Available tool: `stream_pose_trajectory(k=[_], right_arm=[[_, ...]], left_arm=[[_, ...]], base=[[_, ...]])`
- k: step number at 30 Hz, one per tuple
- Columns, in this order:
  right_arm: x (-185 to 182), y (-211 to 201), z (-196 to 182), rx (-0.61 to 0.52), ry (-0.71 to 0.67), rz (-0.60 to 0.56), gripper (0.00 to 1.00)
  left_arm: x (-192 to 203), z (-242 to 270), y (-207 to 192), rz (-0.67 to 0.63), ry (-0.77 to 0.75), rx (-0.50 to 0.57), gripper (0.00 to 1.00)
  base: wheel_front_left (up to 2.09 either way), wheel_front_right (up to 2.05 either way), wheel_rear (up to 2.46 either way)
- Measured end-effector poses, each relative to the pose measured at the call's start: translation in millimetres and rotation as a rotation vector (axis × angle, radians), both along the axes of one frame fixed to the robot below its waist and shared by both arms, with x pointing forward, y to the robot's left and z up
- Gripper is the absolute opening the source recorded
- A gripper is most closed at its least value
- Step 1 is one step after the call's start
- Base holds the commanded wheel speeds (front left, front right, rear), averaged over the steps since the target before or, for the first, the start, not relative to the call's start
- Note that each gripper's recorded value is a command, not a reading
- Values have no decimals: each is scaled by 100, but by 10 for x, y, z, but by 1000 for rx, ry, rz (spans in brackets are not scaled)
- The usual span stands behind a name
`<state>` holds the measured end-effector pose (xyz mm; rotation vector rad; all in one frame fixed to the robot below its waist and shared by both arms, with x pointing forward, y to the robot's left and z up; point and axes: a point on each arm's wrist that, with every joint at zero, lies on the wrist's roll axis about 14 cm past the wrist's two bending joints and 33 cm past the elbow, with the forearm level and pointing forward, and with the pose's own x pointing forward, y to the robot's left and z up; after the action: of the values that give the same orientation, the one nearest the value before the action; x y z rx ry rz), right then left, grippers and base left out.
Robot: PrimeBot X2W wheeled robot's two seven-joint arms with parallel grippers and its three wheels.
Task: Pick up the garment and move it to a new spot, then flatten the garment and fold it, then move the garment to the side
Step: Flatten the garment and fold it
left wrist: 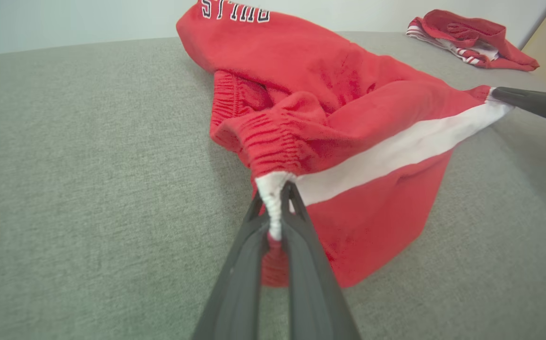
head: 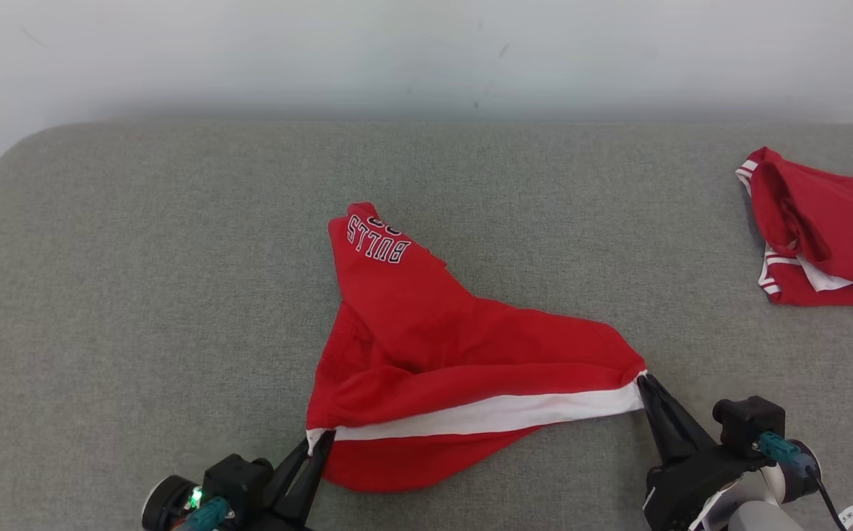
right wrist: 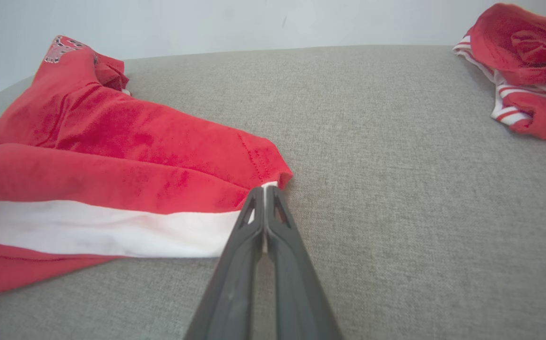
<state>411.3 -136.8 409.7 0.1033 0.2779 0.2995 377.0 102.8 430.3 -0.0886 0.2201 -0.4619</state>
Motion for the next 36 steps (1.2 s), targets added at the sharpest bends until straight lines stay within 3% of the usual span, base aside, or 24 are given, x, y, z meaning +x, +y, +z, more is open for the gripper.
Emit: stream_pose_trajectory(k=[7, 12, 17, 26, 32, 36], right_arm=[[3, 55, 291, 31, -92, 16, 0], [188, 99, 685, 76, -202, 22, 0], [617, 151, 1213, 132, -323, 31, 0], [1675, 184, 2446, 266, -522, 20, 0], [2196, 190, 2959, 286, -599, 22, 0], [2560, 149, 3177, 298, -632, 0, 0]], left_arm=[[31, 282, 34, 13, -89, -24, 0], [289, 700, 68, 2, -215, -21, 0], [785, 1368, 72, -39, -384, 11, 0], [1762, 2825, 41, -62, -629, -45, 0], [2208, 3245, -87, -93, -706, -42, 0], [2598, 3266, -112, -86, -695, -41, 0]], base=[[0, 0, 0], [0, 0, 0], [0, 0, 0], [0, 0, 0], [0, 0, 0], [0, 0, 0]])
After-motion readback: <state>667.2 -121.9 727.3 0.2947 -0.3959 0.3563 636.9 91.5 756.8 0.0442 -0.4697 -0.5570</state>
